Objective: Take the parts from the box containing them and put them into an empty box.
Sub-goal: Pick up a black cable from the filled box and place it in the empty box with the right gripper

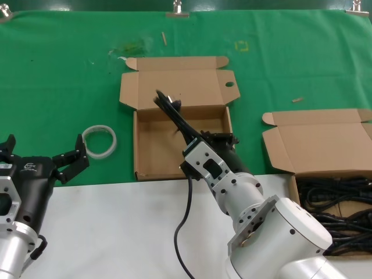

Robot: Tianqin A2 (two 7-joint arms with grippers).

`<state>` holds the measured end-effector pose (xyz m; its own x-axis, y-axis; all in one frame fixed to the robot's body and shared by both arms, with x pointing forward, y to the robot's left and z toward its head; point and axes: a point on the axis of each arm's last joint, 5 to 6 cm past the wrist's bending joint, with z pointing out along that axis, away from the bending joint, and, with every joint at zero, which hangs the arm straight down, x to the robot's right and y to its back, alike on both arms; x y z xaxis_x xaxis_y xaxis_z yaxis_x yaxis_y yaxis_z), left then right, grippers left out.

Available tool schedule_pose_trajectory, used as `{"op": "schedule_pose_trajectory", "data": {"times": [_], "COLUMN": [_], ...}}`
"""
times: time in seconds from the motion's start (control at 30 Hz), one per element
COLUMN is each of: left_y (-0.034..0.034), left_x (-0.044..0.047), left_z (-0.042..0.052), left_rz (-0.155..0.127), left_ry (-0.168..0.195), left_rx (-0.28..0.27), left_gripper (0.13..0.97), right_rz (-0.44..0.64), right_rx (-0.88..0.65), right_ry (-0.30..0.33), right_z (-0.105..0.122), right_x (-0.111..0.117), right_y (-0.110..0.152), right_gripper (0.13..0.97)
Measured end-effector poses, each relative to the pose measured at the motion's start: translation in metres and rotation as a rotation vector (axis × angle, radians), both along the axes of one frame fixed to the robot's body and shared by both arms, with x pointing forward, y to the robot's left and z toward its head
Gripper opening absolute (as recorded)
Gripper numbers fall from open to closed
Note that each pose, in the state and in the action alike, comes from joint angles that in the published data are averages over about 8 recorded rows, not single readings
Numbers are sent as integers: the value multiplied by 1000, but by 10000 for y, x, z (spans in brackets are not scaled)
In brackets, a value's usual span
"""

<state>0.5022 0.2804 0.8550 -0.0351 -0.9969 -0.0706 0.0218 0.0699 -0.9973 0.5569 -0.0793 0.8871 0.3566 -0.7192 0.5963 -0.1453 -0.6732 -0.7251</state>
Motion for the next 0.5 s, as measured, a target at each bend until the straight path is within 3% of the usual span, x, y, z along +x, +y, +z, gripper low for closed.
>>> {"op": "schedule_pose_trajectory", "data": {"times": [0.33,0.5], "left_y": [0,0], "left_x": [0,0], "left_z": [0,0], "left_rz": [0,0], "left_ry": [0,0], "left_rx": [0,0], "left_gripper": [966,966], "right_rz": [0,-2], "right_rx": [0,2], "right_ry": [0,-1], "right_z": [0,0], "right_x": [0,0], "right_y": [0,-3], "right_gripper": [259,355]}}
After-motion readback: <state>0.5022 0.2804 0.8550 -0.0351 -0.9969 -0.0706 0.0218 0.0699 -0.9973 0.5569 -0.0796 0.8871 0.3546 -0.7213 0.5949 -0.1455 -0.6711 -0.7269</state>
